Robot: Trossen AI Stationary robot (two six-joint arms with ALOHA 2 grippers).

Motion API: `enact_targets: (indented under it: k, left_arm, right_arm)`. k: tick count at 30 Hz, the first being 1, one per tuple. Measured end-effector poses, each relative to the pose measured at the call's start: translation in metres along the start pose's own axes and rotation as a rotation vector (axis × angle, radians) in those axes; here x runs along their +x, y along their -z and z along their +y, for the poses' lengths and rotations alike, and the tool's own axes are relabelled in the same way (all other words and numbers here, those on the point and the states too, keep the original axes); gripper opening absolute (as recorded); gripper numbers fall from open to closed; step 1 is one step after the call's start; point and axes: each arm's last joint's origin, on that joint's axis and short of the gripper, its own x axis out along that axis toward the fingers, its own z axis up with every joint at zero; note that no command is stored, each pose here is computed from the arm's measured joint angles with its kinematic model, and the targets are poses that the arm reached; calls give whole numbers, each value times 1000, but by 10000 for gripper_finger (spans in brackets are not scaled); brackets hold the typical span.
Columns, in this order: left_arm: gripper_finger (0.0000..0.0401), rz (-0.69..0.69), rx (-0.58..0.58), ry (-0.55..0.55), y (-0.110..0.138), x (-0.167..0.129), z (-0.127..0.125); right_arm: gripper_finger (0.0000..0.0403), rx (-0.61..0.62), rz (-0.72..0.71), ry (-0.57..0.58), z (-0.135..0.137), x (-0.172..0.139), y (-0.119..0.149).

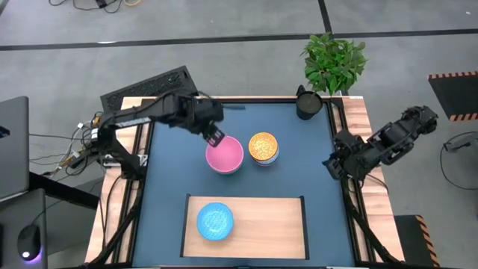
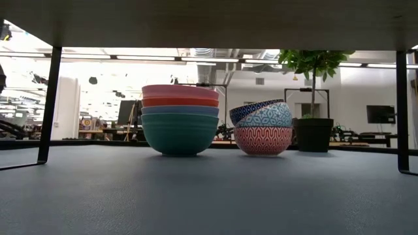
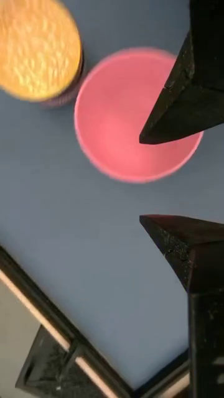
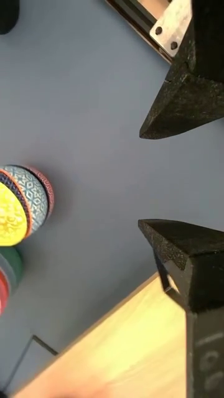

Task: Place and stack bowls onto a shelf
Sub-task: Put the pink bowl on the shelf

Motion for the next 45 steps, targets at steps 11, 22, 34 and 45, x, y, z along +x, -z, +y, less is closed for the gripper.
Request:
enact_targets:
  k: [11, 22, 34, 45]
  left_arm:
    - [181, 87, 99, 82, -7, 55, 23]
    - [181, 174, 136, 88, 15, 94, 22]
    - [180, 220, 129, 123, 28, 114, 22]
    - [90, 237, 128, 112, 38, 121, 18]
  right_arm:
    - [249, 85, -46, 31, -2, 2, -7]
    - [249, 105, -58, 52, -4, 4, -12]
    - [249, 97, -60, 58, -4, 5, -13]
    - [249, 77, -57, 58, -4, 5, -13]
